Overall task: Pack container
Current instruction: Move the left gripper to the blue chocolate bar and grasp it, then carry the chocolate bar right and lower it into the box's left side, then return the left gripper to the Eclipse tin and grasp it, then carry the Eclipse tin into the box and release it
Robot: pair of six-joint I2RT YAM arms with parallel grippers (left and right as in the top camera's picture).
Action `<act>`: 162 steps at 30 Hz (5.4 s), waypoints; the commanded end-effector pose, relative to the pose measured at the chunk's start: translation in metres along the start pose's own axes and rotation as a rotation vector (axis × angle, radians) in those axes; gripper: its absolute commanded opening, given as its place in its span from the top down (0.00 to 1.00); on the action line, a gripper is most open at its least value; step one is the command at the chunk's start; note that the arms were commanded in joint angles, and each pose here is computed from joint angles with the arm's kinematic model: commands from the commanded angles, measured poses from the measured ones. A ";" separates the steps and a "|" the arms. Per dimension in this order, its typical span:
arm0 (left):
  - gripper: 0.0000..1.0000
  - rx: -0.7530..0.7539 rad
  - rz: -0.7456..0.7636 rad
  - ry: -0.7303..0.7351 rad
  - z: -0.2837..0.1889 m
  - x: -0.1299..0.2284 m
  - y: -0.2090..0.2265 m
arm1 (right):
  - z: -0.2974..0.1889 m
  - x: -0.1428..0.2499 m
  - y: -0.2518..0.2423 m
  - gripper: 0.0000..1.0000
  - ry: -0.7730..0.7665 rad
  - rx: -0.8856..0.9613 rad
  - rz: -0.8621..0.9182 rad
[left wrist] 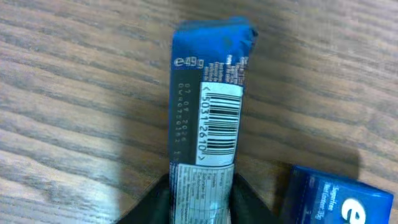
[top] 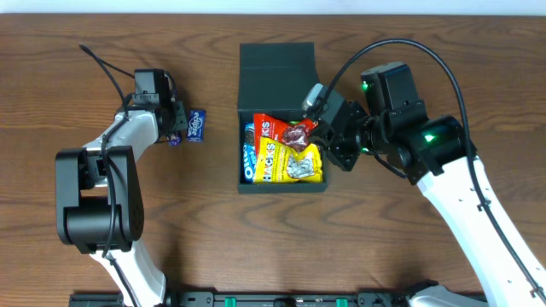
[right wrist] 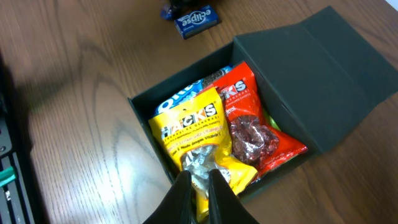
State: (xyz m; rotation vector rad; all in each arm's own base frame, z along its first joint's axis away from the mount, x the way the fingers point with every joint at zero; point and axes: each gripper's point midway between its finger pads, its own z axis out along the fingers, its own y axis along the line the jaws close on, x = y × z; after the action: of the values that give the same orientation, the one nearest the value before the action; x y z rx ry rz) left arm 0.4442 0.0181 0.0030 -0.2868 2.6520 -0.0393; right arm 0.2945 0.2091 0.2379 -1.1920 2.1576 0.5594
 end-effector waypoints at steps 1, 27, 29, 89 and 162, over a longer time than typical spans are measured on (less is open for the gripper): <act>0.79 -0.016 -0.007 0.009 0.003 -0.002 0.005 | -0.005 -0.004 -0.003 0.91 -0.014 0.015 0.013; 0.94 0.139 0.098 -0.116 -0.156 -0.009 -0.088 | -0.096 -0.023 0.030 0.51 -0.214 0.138 0.098; 0.94 0.173 0.116 -0.076 -0.159 0.007 -0.108 | -0.101 -0.020 0.035 0.01 -0.217 0.134 0.096; 0.05 -0.068 0.132 -0.102 -0.107 -0.012 -0.058 | -0.122 -0.009 0.046 0.01 -0.224 0.164 0.114; 0.94 0.599 1.180 -0.274 -0.179 0.060 -0.246 | -0.176 -0.006 0.079 0.01 -0.375 0.218 0.030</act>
State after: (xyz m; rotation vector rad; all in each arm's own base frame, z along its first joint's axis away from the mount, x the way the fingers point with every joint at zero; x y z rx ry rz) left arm 0.3588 -0.2309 0.1501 1.1735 2.1275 -0.4706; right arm 0.1767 0.1460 0.3733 -0.8721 1.8628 0.5017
